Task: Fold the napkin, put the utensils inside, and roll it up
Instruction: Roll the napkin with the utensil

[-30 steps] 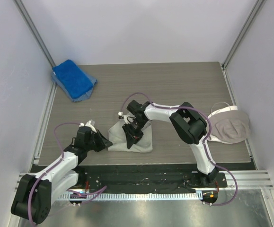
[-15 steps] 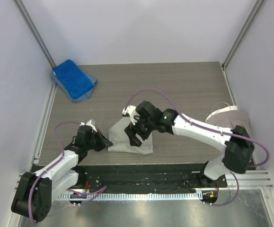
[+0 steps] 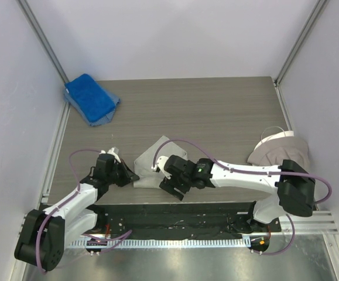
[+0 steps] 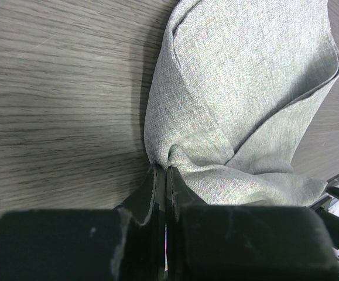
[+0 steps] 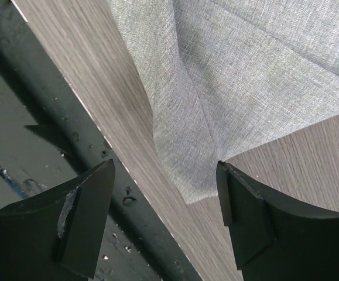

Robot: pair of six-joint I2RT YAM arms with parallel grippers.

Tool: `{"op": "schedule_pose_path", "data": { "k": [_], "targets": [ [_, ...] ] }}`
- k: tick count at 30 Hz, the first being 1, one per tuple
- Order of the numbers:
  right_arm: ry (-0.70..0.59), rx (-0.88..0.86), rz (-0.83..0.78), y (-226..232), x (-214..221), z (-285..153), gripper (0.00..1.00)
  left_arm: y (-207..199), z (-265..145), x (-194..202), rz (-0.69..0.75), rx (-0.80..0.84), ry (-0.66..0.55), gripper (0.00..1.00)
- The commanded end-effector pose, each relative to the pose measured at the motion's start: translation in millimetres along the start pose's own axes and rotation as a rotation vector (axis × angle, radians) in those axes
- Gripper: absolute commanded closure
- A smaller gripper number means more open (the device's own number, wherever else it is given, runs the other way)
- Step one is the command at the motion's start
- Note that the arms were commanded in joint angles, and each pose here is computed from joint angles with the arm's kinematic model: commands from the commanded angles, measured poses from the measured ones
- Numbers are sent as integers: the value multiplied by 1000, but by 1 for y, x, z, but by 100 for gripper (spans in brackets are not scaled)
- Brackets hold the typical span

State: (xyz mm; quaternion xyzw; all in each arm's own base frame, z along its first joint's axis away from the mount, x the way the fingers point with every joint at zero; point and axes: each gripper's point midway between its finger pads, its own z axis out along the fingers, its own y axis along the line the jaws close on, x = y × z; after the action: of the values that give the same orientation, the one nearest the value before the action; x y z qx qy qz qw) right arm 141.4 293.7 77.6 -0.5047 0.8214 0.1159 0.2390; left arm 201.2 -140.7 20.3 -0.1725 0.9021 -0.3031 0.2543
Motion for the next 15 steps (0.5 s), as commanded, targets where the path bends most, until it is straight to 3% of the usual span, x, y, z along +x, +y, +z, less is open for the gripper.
{"op": "schedule_pose_path", "data": {
  "k": [1,10,15],
  "targets": [
    [-3,34,-14,-4,-3,11,24,11,0,3,15,-56,26,100],
    [81,14,-81,-4,13,31,30,10,-1,1,22,-63,27,100],
    [136,-26,-77,-4,24,41,43,9,0,0,27,-67,29,100]
  ]
}}
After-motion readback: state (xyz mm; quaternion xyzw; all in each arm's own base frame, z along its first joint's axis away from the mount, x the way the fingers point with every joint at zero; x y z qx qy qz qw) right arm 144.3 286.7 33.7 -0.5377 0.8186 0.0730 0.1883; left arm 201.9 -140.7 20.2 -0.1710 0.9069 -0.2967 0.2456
